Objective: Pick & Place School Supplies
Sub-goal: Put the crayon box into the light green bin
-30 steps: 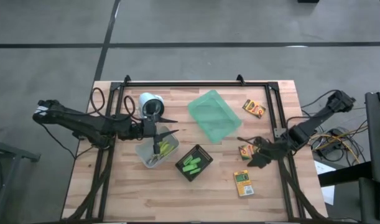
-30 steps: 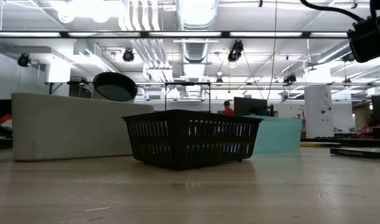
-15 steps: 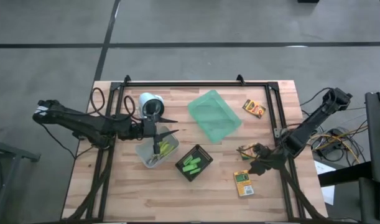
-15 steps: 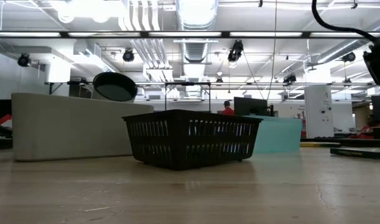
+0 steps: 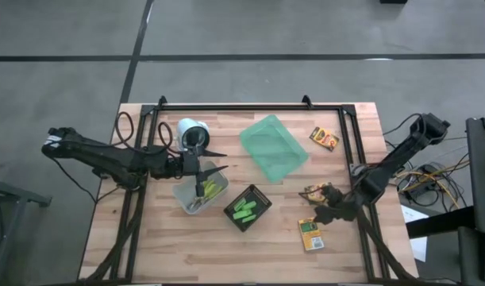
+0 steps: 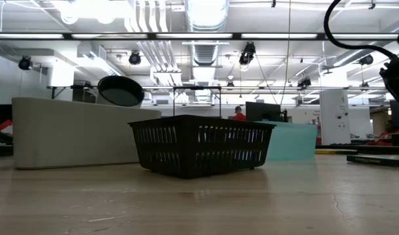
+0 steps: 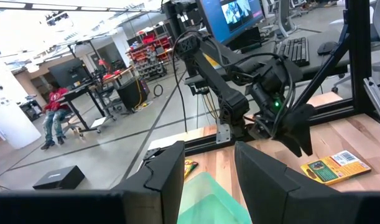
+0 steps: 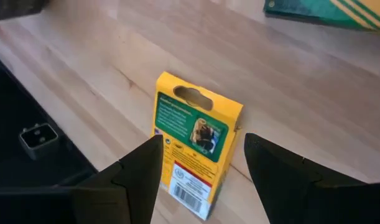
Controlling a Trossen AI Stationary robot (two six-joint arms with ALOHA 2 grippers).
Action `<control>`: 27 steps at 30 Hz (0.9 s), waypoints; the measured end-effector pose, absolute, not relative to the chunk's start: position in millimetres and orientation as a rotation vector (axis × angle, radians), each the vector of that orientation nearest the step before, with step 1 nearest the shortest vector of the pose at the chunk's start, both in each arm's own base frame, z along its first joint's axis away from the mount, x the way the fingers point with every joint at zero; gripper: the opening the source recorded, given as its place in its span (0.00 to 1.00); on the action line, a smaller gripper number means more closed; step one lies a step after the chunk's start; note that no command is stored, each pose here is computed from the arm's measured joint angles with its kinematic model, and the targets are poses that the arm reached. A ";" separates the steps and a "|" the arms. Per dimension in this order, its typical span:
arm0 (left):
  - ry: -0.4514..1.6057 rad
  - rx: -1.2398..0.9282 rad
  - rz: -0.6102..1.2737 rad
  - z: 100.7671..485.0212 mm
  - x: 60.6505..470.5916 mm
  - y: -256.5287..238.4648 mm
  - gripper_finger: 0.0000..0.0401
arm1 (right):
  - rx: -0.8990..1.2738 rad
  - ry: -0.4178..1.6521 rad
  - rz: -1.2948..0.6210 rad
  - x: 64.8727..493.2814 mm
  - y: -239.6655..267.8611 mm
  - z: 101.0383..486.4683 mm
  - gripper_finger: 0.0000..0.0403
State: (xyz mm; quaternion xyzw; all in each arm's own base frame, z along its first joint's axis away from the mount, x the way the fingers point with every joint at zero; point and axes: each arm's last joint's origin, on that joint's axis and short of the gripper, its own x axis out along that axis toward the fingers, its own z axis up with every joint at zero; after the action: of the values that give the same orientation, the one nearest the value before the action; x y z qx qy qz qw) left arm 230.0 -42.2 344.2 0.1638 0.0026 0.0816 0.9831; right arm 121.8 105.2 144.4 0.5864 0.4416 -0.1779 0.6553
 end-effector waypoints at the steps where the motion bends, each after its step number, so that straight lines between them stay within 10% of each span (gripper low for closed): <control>1: 0.005 0.330 0.164 344.2 230.0 -42.1 0.37 | 1.332 0.997 -0.408 122.7 106.0 143.4 0.55; 27: 0.011 0.331 0.163 343.6 230.0 -42.2 0.37 | 1.330 0.964 -0.504 134.6 115.0 123.0 0.55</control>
State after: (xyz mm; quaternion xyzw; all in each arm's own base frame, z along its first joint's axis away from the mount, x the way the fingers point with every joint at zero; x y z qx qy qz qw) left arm 230.0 -42.2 343.6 0.1647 0.0054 0.0811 0.9830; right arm 134.6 115.0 123.0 0.5861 0.4249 -0.2220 0.6532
